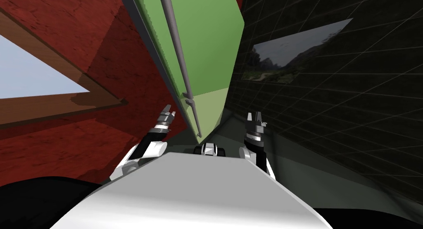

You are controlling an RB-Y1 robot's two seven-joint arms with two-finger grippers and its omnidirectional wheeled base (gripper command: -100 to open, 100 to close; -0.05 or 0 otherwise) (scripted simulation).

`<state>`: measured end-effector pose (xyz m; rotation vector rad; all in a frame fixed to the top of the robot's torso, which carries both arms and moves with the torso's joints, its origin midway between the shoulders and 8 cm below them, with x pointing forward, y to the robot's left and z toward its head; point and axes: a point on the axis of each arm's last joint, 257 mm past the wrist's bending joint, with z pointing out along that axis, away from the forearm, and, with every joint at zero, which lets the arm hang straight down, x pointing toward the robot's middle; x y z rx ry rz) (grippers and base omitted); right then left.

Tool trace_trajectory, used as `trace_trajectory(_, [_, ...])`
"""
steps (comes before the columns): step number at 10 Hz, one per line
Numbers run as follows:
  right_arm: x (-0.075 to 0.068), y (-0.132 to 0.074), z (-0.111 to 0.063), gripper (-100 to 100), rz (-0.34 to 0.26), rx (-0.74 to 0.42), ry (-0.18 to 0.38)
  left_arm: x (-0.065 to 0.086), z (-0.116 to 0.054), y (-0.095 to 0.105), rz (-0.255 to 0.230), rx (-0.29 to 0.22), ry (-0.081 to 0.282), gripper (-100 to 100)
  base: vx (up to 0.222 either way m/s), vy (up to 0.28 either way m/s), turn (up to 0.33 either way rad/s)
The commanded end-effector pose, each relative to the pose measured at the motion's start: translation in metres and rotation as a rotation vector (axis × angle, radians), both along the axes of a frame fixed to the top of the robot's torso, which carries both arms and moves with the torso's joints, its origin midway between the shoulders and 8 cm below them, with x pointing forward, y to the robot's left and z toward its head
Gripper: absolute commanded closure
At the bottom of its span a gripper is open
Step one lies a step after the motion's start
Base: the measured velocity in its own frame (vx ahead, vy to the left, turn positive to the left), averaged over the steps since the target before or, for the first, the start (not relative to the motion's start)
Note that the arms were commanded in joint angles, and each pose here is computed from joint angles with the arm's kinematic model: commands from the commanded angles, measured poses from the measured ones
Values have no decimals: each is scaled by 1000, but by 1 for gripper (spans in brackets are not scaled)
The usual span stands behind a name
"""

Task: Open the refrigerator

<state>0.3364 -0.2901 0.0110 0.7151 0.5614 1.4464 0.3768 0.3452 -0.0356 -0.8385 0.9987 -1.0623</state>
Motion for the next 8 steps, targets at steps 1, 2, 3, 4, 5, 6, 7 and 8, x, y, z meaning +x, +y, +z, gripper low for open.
trace_trajectory(1, [0, 0, 0, 0, 0, 0, 0, 2, 1, 5, 2, 14, 39, -100, -19, -52, -71])
trace_trajectory(2, [0, 0, 0, 0, 0, 0, 0, 2, 1, 7, 3, 19, 53, -100, -18, -46, -72])
trace_trajectory(3, [0, 0, 0, 0, 0, 0, 0, 2, 1, 9, 5, 25, 67, -100, -15, -37, -70])
trace_trajectory(4, [0, 0, 0, 0, 0, 0, 0, 3, 0, 10, 6, 31, 82, -100, -18, -37, -59])
trace_trajectory(5, [0, 0, 0, 0, 0, 0, 0, 3, 0, 12, 7, 38, 97, -100, -15, -38, -46])
trace_trajectory(6, [0, 0, 0, 0, 0, 0, 0, 4, -1, 14, 9, 46, 113, -100, -16, -42, -56])
trace_trajectory(7, [0, 0, 0, 0, 0, 0, 0, 5, -2, 17, 10, 54, 130, -100, -15, -46, -65])
trace_trajectory(8, [0, 0, 0, 0, 0, 0, 0, 5, -3, 19, 12, 64, 147, -100, -18, -41, -68])
